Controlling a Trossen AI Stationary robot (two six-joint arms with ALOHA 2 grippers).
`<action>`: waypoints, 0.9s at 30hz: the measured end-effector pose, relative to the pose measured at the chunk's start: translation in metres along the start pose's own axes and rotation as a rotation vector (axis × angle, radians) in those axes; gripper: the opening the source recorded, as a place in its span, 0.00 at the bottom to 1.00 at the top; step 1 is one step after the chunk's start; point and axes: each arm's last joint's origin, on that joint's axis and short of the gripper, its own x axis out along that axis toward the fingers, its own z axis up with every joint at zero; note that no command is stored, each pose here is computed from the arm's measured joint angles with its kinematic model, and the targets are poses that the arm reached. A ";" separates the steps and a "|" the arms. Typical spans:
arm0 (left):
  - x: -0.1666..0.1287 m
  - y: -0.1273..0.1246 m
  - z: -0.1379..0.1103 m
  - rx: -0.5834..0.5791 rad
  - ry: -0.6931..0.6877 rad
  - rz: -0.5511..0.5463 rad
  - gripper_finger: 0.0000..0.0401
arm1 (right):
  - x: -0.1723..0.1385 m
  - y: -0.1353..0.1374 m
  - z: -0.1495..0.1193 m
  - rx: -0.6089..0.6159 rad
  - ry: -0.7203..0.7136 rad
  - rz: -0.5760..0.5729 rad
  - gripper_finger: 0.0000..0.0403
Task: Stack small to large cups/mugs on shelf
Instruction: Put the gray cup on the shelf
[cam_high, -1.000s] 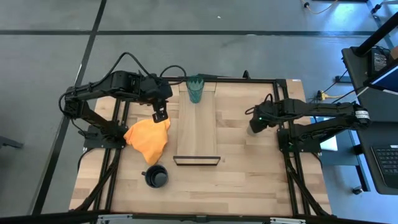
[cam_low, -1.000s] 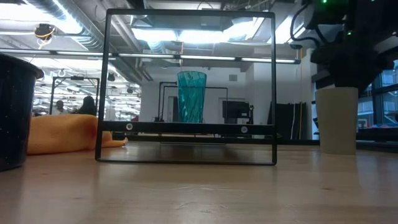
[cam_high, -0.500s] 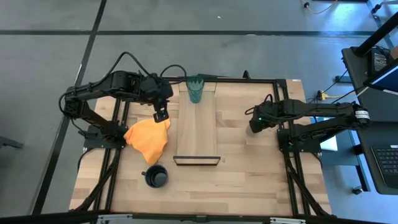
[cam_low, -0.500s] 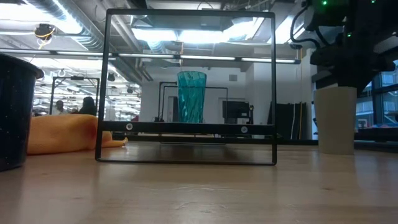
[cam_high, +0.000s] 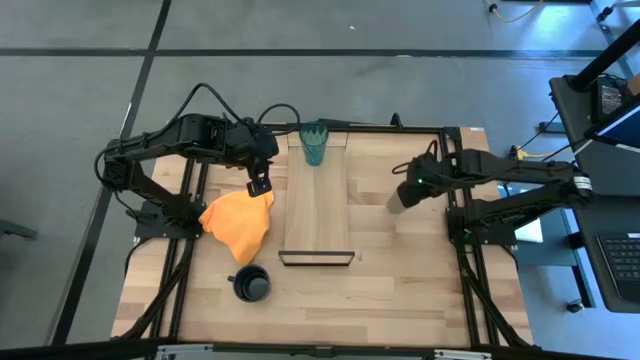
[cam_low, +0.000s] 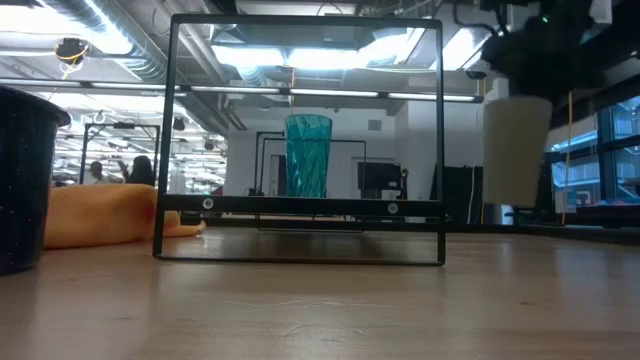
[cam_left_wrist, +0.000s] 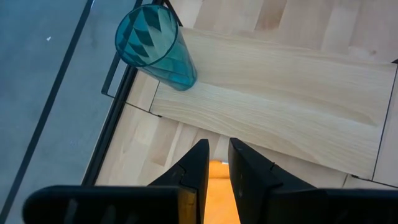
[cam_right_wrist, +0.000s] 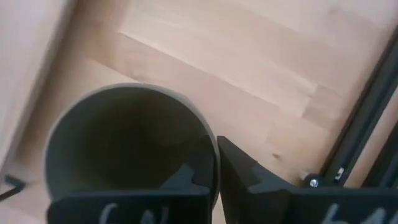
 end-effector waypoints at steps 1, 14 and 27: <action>0.000 0.000 0.000 -0.005 0.000 0.000 0.14 | -0.004 0.004 0.004 -0.018 0.004 0.004 0.02; -0.001 -0.001 -0.004 -0.032 0.031 0.002 0.14 | -0.024 0.089 0.083 -0.248 0.021 0.050 0.04; -0.006 -0.015 -0.010 0.024 0.049 0.026 0.14 | 0.002 0.153 0.156 -0.325 0.028 0.134 0.04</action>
